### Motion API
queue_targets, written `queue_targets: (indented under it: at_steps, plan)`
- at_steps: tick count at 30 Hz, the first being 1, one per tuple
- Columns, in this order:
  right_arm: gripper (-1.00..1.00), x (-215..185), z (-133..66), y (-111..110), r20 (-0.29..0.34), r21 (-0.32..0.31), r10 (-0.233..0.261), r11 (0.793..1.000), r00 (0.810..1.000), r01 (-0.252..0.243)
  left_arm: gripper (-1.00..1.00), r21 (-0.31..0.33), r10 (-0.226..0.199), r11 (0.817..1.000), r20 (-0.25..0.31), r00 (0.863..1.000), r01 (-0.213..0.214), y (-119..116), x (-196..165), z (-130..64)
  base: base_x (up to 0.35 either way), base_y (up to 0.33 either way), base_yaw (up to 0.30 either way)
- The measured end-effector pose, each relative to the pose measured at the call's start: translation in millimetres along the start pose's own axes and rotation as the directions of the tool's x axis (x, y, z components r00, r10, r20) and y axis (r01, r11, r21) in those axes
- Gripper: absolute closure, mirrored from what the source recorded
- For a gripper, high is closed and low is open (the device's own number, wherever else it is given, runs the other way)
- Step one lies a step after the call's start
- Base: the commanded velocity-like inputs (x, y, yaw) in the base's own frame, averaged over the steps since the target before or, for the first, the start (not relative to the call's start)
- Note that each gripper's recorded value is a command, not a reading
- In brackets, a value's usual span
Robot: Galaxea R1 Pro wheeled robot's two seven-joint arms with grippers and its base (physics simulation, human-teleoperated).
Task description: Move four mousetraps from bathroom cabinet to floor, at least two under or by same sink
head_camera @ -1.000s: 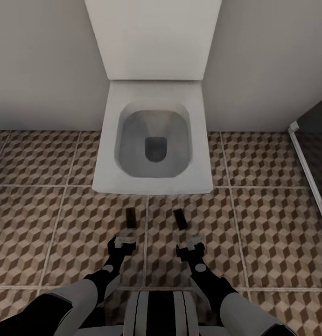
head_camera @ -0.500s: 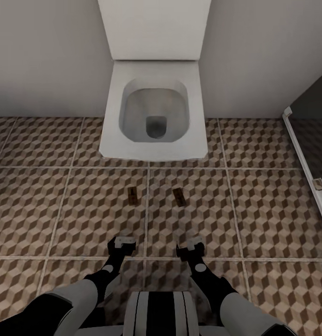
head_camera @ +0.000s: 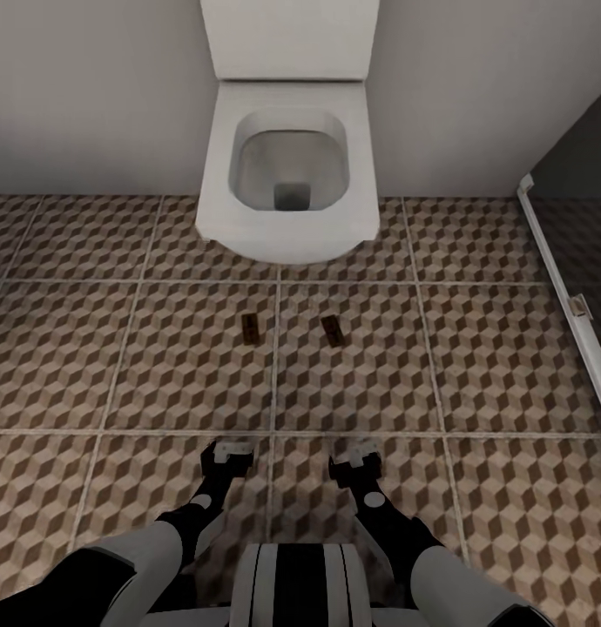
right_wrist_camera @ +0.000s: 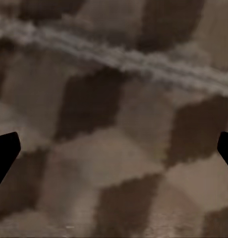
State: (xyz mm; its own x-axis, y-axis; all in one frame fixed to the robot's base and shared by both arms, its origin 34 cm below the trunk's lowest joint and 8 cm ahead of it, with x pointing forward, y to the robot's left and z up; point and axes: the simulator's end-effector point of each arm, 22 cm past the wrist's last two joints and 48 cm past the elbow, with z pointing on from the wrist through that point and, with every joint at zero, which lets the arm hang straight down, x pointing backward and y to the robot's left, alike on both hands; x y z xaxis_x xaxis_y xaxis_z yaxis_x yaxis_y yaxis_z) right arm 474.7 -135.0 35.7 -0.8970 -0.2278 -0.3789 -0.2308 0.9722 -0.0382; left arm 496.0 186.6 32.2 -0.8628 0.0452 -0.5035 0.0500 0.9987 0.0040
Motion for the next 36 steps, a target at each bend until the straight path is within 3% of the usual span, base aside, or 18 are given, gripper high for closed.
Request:
queue_targets:
  at_steps: [18,25,36]
  plan:
    - [-1.00,-0.3,0.0,-0.3,0.001,0.000,0.000,1.000,1.000,0.000,-1.00,0.018,0.004,1.000,-0.018,1.000,-0.003,-4.1,7.8,-2.4,-0.322,0.000,0.000]
    - [-1.00,-0.2,-0.2,-0.6,0.001,0.001,0.000,1.000,1.000,0.000,-1.00,0.074,0.004,0.997,-0.020,1.000,-0.003,-15.8,8.5,-3.2,-0.071,0.000,0.000]
    - [-1.00,0.1,-0.2,-0.8,0.000,0.001,-0.001,1.000,1.000,0.001,-1.00,0.085,0.003,0.996,-0.019,1.000,-0.001,-17.7,8.4,-3.5,-0.009,0.000,0.000]
